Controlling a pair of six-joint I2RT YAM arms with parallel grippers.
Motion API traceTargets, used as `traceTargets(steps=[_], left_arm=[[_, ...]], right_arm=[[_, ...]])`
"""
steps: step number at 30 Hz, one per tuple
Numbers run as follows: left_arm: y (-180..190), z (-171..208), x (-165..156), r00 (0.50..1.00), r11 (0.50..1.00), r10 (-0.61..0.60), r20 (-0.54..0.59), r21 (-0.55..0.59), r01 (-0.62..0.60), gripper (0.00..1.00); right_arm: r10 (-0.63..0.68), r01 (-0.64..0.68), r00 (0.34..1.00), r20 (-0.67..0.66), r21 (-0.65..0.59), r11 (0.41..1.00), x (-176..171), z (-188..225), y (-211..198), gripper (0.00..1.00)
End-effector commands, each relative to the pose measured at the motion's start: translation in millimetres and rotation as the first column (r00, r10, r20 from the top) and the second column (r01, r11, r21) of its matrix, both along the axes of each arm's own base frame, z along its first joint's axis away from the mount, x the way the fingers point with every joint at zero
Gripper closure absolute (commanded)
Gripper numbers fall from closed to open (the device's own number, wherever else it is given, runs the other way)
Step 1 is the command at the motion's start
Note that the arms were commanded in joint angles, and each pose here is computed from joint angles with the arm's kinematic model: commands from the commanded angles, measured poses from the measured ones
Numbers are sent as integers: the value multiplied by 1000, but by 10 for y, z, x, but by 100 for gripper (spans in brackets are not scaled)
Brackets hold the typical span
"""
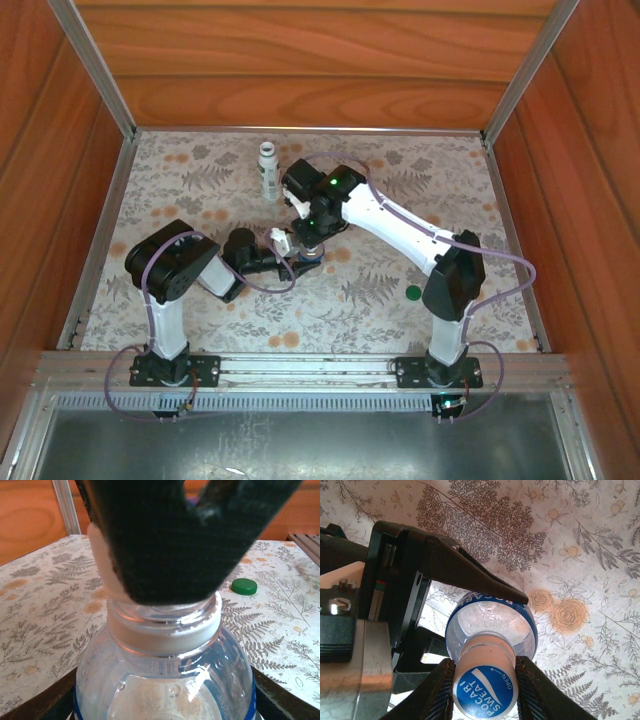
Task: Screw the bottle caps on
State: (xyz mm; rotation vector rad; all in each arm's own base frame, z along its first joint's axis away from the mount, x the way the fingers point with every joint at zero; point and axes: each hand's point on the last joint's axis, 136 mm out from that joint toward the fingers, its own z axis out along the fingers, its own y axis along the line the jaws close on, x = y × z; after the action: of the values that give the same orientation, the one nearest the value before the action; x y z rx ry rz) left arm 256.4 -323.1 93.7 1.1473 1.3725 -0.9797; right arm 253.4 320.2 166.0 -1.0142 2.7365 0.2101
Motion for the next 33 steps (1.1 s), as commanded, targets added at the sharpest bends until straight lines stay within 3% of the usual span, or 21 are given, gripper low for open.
traceTargets(steps=[1, 22, 27, 33], left_arm=[[8, -241, -72, 993, 998, -6, -115, 57, 13, 37], [2, -218, -62, 989, 999, -8, -146, 45, 15, 38], [4, -224, -66, 989, 999, -10, -144, 47, 17, 38], [6, -222, -74, 990, 999, -12, -143, 48, 19, 38]], right_arm=[[31, -33, 998, 61, 22, 999, 5, 63, 46, 65], [74, -67, 983, 171, -46, 997, 19, -45, -8, 63], [69, -68, 981, 183, -10, 998, 5, 55, 11, 51], [58, -65, 983, 172, 35, 997, -62, 114, 15, 46]])
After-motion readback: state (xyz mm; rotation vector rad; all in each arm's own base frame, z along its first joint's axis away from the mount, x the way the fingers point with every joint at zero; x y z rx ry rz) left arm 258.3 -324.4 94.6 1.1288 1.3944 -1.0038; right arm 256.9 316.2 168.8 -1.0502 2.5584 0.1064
